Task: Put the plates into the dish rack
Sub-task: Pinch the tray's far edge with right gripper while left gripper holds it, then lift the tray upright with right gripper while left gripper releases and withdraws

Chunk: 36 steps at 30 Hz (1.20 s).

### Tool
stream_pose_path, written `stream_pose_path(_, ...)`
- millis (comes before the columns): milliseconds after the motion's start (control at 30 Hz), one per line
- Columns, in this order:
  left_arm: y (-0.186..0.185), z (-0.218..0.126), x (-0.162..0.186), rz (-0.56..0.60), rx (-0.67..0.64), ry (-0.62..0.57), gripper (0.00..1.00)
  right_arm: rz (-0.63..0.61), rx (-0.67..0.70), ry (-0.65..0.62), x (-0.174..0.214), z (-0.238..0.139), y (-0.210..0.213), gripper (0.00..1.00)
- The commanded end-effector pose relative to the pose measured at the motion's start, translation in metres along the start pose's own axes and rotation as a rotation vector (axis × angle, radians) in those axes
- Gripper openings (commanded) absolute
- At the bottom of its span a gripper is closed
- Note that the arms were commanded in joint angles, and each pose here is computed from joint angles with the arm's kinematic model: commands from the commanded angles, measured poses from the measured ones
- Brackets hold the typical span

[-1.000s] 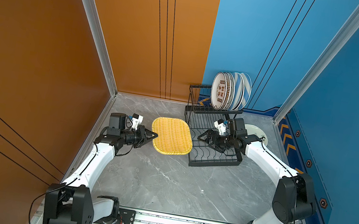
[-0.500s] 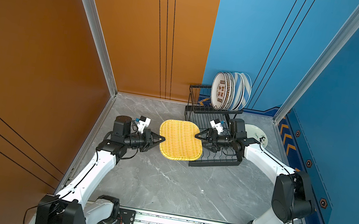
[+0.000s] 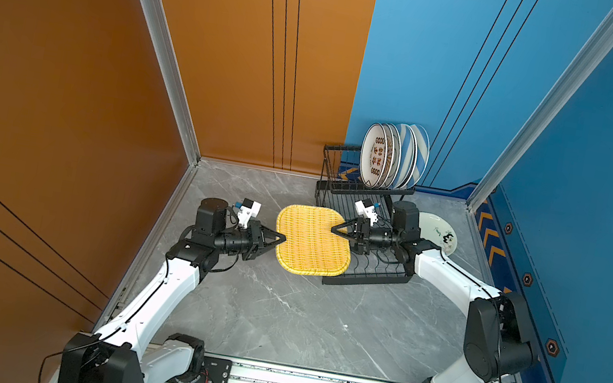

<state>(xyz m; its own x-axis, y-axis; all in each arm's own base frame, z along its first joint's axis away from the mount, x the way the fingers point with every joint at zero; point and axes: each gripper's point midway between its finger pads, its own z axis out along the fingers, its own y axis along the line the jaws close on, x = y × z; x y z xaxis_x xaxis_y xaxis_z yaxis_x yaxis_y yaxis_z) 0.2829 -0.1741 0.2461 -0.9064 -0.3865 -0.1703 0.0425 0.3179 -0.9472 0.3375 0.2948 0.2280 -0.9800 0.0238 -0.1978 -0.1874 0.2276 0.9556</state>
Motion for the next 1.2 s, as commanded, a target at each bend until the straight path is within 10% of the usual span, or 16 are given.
stream_pose_path(0,-0.018,-0.002,0.005,0.066,0.065,0.021,0.00,-0.031,-0.052,0.024,0.006,0.000,0.016,0.52)
stream_pose_path(833,-0.009,0.001,0.001,0.050,0.011,0.045,0.00,-0.020,-0.042,-0.003,0.004,-0.009,0.015,0.00)
stream_pose_path(1167,-0.003,-0.002,-0.020,0.054,-0.067,0.029,0.57,-0.133,0.204,-0.168,-0.002,-0.055,0.037,0.00)
